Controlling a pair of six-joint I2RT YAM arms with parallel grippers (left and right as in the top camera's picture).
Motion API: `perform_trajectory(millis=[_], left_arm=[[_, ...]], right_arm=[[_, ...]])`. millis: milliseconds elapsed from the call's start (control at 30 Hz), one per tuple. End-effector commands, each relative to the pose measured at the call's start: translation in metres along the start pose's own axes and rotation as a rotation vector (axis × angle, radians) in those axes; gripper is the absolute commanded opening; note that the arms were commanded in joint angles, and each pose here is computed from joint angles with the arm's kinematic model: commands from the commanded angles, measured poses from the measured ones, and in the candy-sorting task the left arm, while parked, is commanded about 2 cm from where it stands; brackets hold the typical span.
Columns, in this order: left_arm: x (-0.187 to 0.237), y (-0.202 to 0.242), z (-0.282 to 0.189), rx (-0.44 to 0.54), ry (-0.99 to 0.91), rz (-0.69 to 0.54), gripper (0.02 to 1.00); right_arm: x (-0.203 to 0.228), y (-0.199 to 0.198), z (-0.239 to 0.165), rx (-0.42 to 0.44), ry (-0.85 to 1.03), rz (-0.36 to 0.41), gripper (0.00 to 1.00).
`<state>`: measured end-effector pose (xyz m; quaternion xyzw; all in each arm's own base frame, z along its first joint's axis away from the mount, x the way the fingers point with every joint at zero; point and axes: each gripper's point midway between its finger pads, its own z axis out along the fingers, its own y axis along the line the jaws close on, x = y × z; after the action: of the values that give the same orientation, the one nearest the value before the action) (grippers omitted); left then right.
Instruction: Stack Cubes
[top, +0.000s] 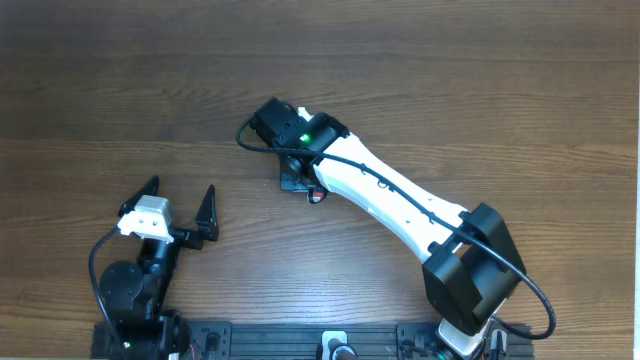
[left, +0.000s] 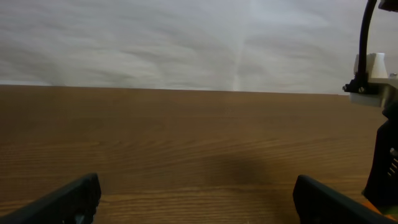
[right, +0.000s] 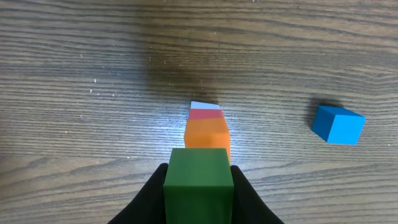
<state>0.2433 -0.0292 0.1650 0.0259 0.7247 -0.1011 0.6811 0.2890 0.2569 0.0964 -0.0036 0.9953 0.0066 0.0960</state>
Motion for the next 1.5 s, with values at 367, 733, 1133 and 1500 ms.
perform_trajectory(millis=[367,733,1133,1500], left_arm=[[0.003,-0.001,0.0,0.008,0.0,0.015,1.0],[0.003,-0.001,0.0,0.008,0.0,0.015,1.0],[0.003,-0.001,0.0,0.008,0.0,0.015,1.0],[0.003,-0.001,0.0,0.008,0.0,0.015,1.0]], right_arm=[[0.002,-0.004,0.007,0.022,0.027,0.002,0.064],[0.003,-0.007,0.01,0.03,0.029,0.015,0.062],[0.002,-0.006,0.017,0.038,0.03,0.024,0.058],[-0.001,-0.009,0.02,0.053,0.019,0.05,0.053]])
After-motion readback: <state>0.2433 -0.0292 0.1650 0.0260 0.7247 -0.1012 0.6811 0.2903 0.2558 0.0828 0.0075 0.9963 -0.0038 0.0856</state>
